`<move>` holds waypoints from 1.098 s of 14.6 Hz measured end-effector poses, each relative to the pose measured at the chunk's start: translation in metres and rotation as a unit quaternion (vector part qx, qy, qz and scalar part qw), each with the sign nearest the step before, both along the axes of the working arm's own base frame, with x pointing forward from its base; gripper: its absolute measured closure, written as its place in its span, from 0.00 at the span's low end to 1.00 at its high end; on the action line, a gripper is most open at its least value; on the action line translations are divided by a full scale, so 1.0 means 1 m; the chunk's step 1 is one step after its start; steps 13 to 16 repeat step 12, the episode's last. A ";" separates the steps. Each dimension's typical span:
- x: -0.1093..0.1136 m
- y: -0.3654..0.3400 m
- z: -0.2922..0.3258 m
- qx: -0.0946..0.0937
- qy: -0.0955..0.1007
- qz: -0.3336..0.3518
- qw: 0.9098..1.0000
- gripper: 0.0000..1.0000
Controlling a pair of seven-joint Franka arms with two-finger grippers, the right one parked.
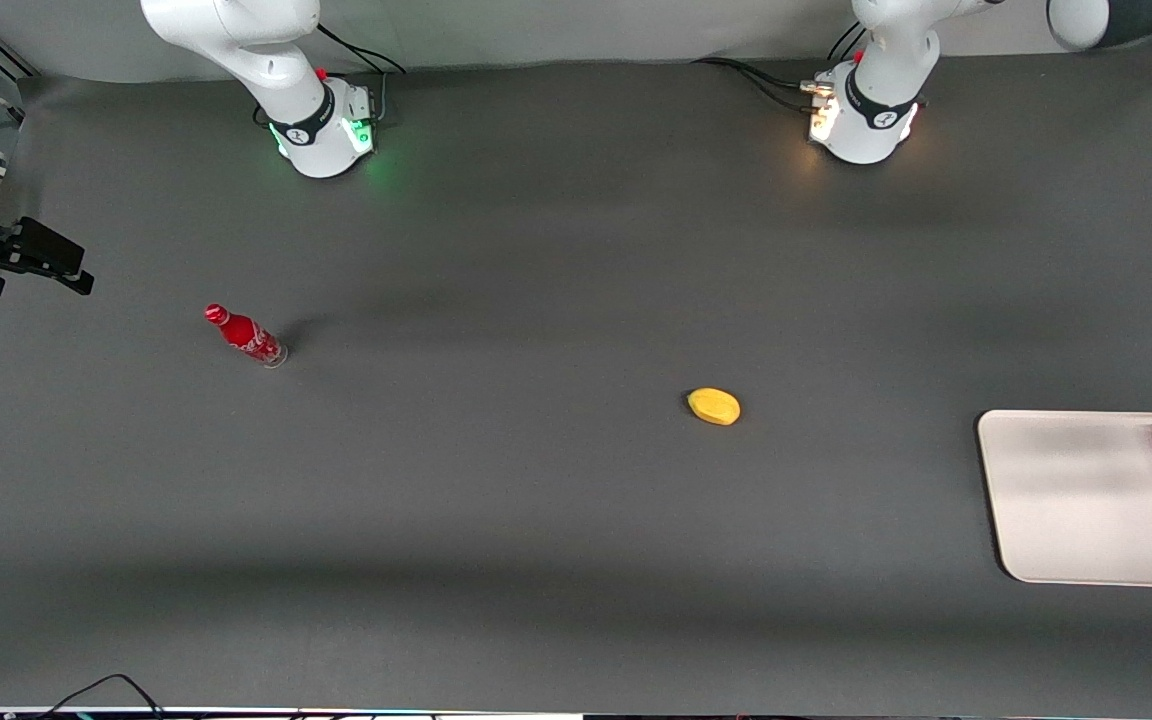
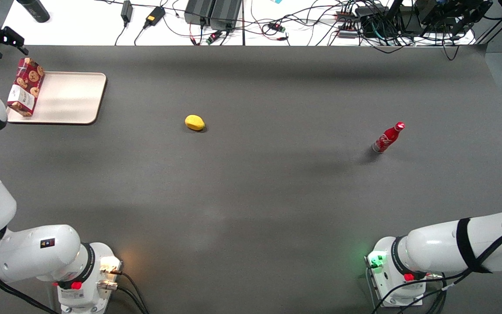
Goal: Place red cookie box on tray
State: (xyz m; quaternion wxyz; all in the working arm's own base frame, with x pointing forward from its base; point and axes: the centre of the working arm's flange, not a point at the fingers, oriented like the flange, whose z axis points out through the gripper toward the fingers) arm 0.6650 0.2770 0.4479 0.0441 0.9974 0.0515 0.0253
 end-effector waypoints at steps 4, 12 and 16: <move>-0.046 -0.103 0.071 -0.009 0.034 0.005 0.999 0.00; -0.149 -0.276 0.164 0.043 0.002 -0.030 0.999 0.00; -0.149 -0.276 0.164 0.043 0.002 -0.030 0.999 0.00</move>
